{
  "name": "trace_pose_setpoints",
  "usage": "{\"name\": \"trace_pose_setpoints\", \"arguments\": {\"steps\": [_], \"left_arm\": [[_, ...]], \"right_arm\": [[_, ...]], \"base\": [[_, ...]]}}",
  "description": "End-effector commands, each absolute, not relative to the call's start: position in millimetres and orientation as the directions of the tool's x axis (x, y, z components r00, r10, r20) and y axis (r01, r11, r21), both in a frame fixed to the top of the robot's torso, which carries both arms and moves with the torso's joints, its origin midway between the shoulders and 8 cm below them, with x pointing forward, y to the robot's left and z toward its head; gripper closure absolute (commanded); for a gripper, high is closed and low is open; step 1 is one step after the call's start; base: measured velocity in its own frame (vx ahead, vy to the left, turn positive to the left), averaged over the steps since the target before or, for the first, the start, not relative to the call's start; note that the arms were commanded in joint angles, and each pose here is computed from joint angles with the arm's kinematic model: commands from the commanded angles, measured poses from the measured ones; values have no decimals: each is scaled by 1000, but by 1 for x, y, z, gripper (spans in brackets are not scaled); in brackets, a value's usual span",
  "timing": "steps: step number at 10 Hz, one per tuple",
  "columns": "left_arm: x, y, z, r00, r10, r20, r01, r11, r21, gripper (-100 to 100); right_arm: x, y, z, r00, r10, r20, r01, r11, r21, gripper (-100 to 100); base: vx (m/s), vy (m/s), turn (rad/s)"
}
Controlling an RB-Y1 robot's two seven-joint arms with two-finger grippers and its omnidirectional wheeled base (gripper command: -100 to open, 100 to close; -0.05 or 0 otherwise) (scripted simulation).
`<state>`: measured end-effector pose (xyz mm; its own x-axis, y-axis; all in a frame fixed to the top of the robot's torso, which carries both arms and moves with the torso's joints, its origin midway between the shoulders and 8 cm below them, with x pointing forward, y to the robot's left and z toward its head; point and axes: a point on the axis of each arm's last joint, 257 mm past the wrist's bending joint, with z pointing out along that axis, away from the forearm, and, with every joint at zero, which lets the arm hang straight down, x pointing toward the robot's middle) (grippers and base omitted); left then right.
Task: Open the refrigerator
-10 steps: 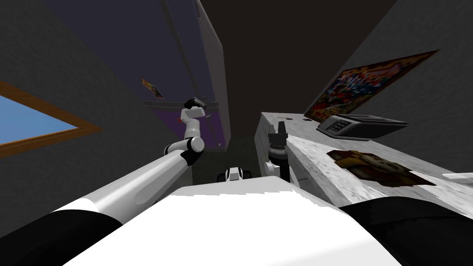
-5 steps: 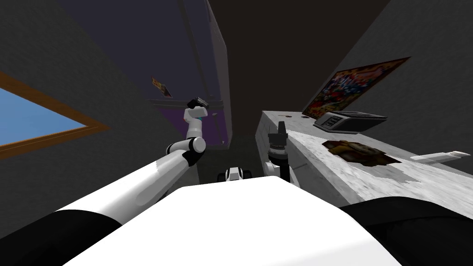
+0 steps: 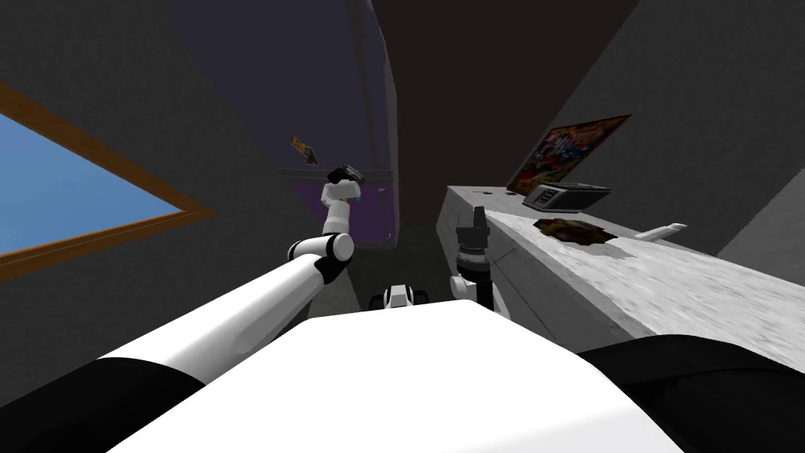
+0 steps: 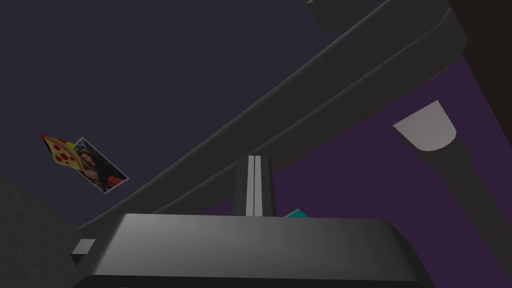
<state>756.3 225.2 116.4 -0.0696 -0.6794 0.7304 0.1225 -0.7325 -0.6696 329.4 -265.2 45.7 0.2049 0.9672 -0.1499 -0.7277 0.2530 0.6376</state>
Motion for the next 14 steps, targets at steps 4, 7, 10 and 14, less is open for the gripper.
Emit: {"name": "trace_pose_setpoints", "arguments": {"steps": [4,7,10,14], "left_arm": [[757,180,117,-120,-673,730,70,-739,-670,100],[755,145,118,-156,-667,729,28,-740,-672,100],[757,164,126,-136,-681,720,45,-730,-682,-100],[757,165,138,-121,-685,719,31,-726,-687,-100]], "right_arm": [[329,-265,46,205,967,-150,-728,253,638,0],[329,-265,46,205,967,-150,-728,253,638,0],[329,-265,46,205,967,-149,-727,253,638,0],[329,-265,45,205,967,-149,-727,253,638,0]], "base": [[-204,261,-48],[-215,237,-66],[-79,86,-33],[166,-46,-43]]}}
